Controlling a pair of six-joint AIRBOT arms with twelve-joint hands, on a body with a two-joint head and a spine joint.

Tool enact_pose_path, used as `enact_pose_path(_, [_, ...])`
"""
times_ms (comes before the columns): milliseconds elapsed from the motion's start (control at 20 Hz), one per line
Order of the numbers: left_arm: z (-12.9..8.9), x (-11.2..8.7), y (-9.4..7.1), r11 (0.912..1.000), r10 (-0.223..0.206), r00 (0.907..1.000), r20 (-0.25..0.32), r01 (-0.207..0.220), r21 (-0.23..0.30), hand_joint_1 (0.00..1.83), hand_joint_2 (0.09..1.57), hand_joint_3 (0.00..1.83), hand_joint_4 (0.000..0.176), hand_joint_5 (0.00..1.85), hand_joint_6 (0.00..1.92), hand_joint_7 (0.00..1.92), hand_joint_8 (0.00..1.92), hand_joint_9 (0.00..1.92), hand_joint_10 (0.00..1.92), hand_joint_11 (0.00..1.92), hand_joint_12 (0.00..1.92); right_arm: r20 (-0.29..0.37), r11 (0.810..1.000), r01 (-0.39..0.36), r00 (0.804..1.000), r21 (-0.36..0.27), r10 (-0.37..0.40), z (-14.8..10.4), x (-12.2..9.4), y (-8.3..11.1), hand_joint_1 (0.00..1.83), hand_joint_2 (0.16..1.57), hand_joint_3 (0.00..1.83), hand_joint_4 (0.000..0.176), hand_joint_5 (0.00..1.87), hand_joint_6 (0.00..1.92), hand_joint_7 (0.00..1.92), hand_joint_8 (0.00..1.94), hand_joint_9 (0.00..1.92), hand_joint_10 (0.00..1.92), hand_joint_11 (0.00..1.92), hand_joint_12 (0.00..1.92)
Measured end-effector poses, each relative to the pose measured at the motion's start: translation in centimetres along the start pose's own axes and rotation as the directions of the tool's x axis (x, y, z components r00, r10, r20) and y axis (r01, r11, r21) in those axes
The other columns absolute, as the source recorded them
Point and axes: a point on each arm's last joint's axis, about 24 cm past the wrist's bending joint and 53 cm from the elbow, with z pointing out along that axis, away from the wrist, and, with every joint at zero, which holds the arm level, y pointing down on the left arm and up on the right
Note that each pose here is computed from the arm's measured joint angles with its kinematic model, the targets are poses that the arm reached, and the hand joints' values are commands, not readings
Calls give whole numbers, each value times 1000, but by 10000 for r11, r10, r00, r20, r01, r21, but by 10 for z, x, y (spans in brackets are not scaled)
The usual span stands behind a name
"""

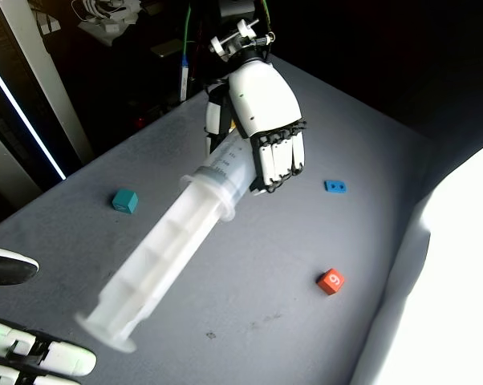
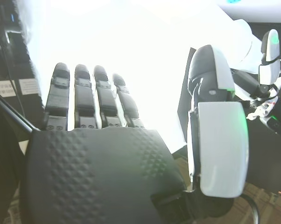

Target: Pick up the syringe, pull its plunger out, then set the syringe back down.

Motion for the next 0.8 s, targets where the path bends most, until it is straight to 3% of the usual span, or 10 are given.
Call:
enact_pose_path(50, [-1, 1, 2, 10000, 28, 10000, -18, -28, -24, 1316, 1267, 0, 0, 679, 1312, 672, 1563, 643, 1592, 451, 1677, 9, 10000, 3, 10000, -7, -3, 0, 0, 0, 670, 1079, 17, 0, 26, 6, 76, 7, 69, 11, 23, 15])
enact_pose_path(150, [-3, 4, 12, 9999, 76, 10000, 33, -76, -97, 1125, 1303, 4, 0, 669, 1376, 645, 1656, 593, 1465, 436, 1701, 6, 10000, 13, 10000, -12, -13, 0, 0, 0, 670, 1092, 19, 0, 21, 4, 84, 6, 79, 10, 25, 24])
enact_pose_path(200, [-4, 5, 16, 10000, -7, 10000, 77, 7, -92, 1280, 1280, 4, 0, 660, 1361, 659, 1594, 621, 1585, 434, 1700, -5, 10000, 33, 10000, -29, -33, 0, 0, 1, 677, 1092, 18, 0, 28, 6, 99, 10, 91, 13, 33, 31])
enact_pose_path(250, [-5, 8, 20, 9999, -74, 9999, 107, 75, -113, 1315, 1281, 2, 0, 653, 1360, 648, 1595, 618, 1634, 430, 1718, -9, 10000, 52, 10000, -45, -52, 0, 0, 1, 692, 1097, 4, 0, 59, 2, 128, 15, 130, 3, 6, 174])
enact_pose_path(350, [-6, 15, 33, 9994, -111, 9999, 50, 112, -318, 1319, 1277, 0, 0, 661, 1366, 659, 1568, 626, 1620, 430, 1702, -36, 9999, 117, 9999, -126, -118, 1, 2, 3, 697, 1099, 1, 0, 53, 0, 124, 10, 128, 0, 0, 209])
enact_pose_path(400, [-7, 17, 36, 9993, -98, 9999, 40, 100, -368, 1172, 1294, 3, 0, 672, 1348, 656, 1650, 588, 1538, 424, 1718, -44, 9998, 116, 9999, -145, -117, 1, 2, 4, 722, 1092, 0, 0, 43, 1, 122, 6, 122, 0, 0, 167])
enact_pose_path(500, [-7, 19, 44, 9987, -137, 9999, 60, 140, -492, 1310, 1284, 1, 0, 645, 1392, 649, 1581, 616, 1632, 426, 1711, -42, 9998, 133, 9999, -158, -133, 1, 2, 4, 724, 1092, 0, 0, 42, 1, 127, 4, 125, 1, 0, 207])
enact_pose_path(600, [-6, 25, 55, 9978, -216, 9998, 51, 219, -633, 1315, 1282, 1, 0, 652, 1383, 645, 1586, 620, 1626, 439, 1694, -37, 9998, 140, 9999, -171, -141, 1, 2, 4, 726, 1101, 3, 0, 61, 5, 134, 2, 126, 1, 0, 216])
enact_pose_path(800, [-5, 43, 60, 9970, -394, 9991, -172, 382, -671, 1320, 1271, 2, 0, 676, 1353, 655, 1569, 633, 1604, 432, 1682, -41, 9998, 118, 9999, -177, -119, 1, 3, 5, 708, 1103, 2, 0, 70, 3, 147, 2, 137, 2, 0, 251])
